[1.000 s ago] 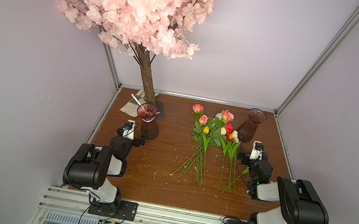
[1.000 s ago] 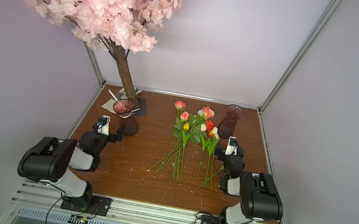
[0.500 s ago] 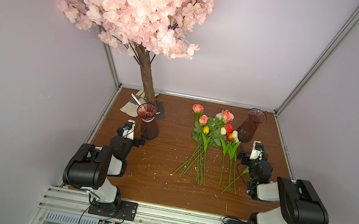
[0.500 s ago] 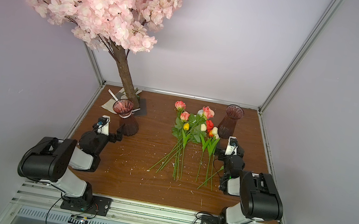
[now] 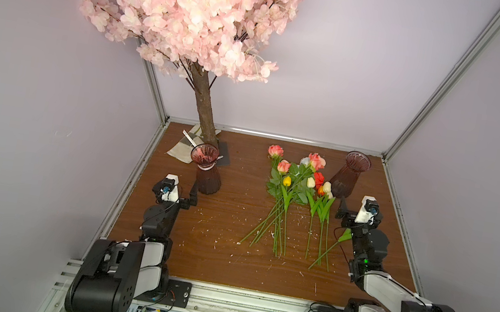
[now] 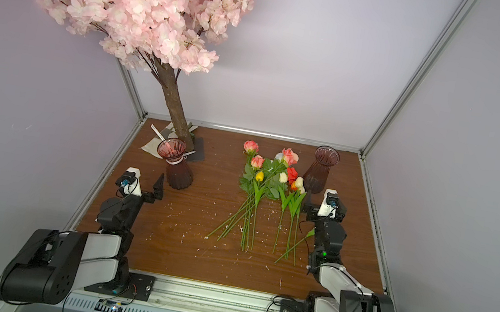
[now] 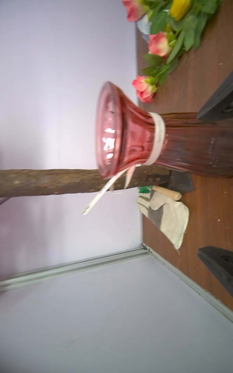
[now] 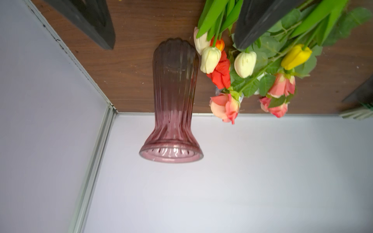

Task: Arrange the flowers in different vases according to their variety
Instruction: Pick up the flower at the center of the board.

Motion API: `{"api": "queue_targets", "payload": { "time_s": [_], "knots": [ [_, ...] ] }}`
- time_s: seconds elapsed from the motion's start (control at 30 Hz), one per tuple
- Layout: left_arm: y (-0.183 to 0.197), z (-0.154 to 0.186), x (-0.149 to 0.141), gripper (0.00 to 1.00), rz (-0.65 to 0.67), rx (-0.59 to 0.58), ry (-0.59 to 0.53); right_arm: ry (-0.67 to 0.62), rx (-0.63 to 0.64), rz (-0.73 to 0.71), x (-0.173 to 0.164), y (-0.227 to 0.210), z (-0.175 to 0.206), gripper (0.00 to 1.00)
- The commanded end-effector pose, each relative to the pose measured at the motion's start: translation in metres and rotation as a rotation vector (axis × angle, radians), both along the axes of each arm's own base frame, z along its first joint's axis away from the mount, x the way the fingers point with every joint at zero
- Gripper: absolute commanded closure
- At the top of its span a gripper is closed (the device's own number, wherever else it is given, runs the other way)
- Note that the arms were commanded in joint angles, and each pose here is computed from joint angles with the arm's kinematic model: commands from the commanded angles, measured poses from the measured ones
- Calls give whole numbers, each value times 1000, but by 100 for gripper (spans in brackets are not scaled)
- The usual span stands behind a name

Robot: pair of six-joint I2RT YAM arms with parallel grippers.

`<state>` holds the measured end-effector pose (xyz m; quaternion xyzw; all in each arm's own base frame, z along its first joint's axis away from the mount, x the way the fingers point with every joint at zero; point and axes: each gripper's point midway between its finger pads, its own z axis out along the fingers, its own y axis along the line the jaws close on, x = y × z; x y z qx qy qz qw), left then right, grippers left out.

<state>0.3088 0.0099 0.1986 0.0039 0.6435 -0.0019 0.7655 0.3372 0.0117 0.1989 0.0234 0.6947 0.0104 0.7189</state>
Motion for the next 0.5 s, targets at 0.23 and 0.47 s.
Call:
{"api": "queue_targets", "payload": {
  "time_s": [0.23, 0.47],
  "knots": [
    [-18, 37, -32, 0, -202, -482, -96, 133, 338, 103, -22, 18, 22, 0],
    [-53, 40, -36, 0, -429, -597, -6, 271, 488, 320, -31, 59, 7, 1]
  ]
}}
